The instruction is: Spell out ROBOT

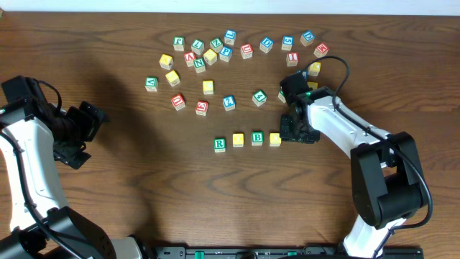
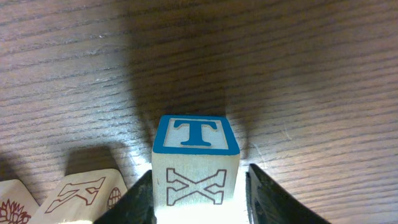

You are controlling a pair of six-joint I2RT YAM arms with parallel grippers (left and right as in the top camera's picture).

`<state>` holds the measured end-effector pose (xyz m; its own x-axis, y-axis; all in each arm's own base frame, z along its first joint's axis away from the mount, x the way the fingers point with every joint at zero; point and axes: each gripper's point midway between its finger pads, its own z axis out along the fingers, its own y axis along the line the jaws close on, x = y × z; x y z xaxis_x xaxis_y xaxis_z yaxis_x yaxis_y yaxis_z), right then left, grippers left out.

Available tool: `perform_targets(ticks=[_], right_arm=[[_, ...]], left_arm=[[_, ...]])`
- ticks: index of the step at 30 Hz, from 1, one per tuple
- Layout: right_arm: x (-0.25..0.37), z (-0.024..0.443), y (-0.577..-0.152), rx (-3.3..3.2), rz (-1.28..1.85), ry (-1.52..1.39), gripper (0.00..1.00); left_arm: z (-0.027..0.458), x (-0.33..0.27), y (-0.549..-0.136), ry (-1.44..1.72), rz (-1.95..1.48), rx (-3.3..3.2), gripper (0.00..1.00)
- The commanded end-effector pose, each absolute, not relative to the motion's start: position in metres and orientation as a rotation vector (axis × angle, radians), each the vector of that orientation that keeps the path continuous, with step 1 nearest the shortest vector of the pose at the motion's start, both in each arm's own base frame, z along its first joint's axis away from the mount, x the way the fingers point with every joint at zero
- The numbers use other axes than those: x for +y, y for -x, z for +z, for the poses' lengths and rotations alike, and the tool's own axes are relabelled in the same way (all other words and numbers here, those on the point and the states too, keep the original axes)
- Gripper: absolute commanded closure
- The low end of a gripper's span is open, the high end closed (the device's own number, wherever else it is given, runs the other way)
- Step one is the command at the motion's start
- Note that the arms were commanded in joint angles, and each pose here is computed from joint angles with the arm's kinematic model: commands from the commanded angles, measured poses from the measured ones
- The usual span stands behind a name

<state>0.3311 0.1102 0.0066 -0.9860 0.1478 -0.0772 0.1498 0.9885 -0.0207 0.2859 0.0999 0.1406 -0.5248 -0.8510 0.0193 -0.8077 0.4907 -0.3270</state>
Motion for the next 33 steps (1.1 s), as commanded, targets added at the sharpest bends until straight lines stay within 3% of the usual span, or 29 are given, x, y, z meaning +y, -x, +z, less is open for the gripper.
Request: perform_targets(ticks=[1, 8, 23, 30, 33], right_arm=[[0.115, 0.01, -0.325, 3.06, 0.001, -0.273, 0.65], [0.114, 0.009, -0.324, 3.061, 0.0, -0.271, 0.7], [0.108, 0.011, -0.335, 3.019, -0.067, -0.118, 0.65], [0.112, 0.01, -0.335, 3.022, -0.031, -0.124, 0.79], [0.113, 0.012, -0.337, 3.017, -0.023, -0.124, 0.79]], left_arm=[[0.138, 0.1, -0.283, 1.441, -0.437, 2.595, 0.02], [0.138, 0.1, -0.283, 1.441, -0.437, 2.595, 0.03], [0.138, 0.1, -0.283, 1.441, -0.437, 2.595, 0.02], [0.138, 0.1, -0.283, 1.441, -0.437, 2.595, 0.02], [0.138, 0.1, -0.283, 1.441, -0.437, 2.596, 0.02]])
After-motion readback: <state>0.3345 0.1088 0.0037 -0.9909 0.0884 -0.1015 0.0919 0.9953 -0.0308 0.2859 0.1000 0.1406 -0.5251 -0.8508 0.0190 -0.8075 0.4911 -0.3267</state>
